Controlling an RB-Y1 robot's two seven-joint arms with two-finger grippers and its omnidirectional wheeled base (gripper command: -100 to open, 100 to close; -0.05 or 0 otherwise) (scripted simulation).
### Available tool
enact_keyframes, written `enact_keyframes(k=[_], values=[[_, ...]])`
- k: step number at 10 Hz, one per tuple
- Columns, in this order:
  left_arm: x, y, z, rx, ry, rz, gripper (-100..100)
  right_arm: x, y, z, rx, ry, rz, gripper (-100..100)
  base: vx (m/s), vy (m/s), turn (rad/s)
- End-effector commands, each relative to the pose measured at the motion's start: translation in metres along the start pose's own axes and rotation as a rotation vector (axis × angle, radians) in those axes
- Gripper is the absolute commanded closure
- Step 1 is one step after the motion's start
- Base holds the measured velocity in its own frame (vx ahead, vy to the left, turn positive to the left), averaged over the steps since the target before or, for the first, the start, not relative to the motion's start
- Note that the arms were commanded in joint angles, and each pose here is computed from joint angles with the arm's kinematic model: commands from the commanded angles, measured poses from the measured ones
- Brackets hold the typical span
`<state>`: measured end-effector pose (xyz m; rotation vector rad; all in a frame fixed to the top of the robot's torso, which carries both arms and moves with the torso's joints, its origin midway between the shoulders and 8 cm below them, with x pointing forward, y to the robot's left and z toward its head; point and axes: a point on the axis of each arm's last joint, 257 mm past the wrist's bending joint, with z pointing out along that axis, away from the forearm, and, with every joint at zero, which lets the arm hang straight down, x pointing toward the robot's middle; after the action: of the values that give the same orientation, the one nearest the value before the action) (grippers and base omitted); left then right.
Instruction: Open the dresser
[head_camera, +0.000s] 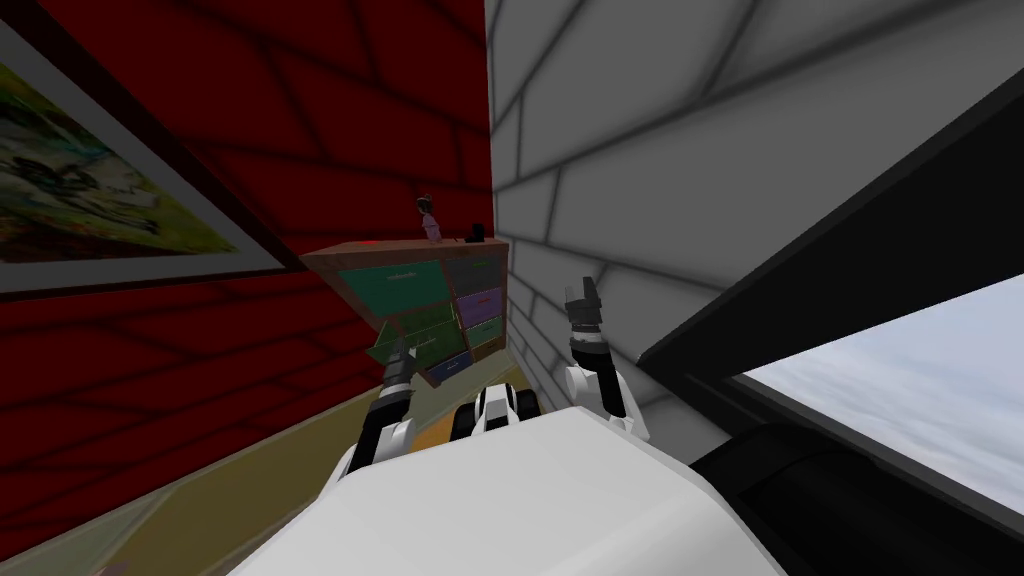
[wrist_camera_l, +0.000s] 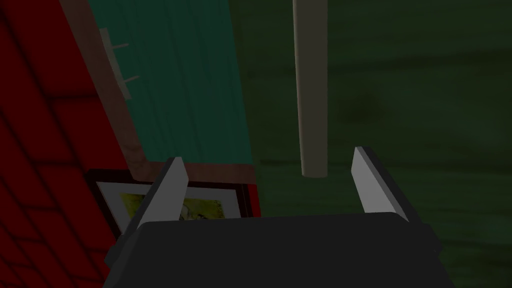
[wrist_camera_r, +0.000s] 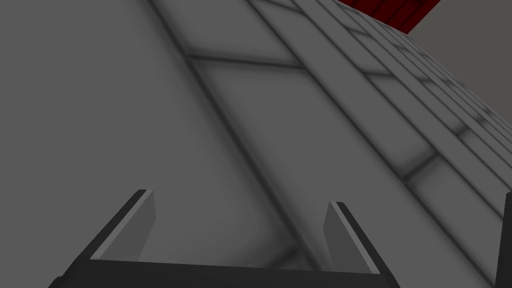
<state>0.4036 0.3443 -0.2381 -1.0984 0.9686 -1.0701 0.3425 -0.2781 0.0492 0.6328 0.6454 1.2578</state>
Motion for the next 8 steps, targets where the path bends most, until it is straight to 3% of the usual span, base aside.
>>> enact_keyframes(k=[1,6,7,8], values=[[-0.005,-0.012,0.004,-0.005,-0.004,-0.001,-100,0.000,0.000,0.000,0.000,0.000,0.000,0,0.027,0.004,-0.012],[-0.014,-0.039,0.007,-0.006,-0.008,-0.002,-100,0.000,0.000,0.000,0.000,0.000,0.000,0,0.003,-0.007,-0.013],[-0.013,-0.030,0.005,-0.020,-0.008,-0.002,-100,0.000,0.000,0.000,0.000,0.000,0.000,0,0.000,0.000,0.000],[-0.013,-0.028,0.005,-0.026,-0.008,-0.003,0,0.000,0.000,0.000,0.000,0.000,0.000,0,0.000,0.000,0.000]])
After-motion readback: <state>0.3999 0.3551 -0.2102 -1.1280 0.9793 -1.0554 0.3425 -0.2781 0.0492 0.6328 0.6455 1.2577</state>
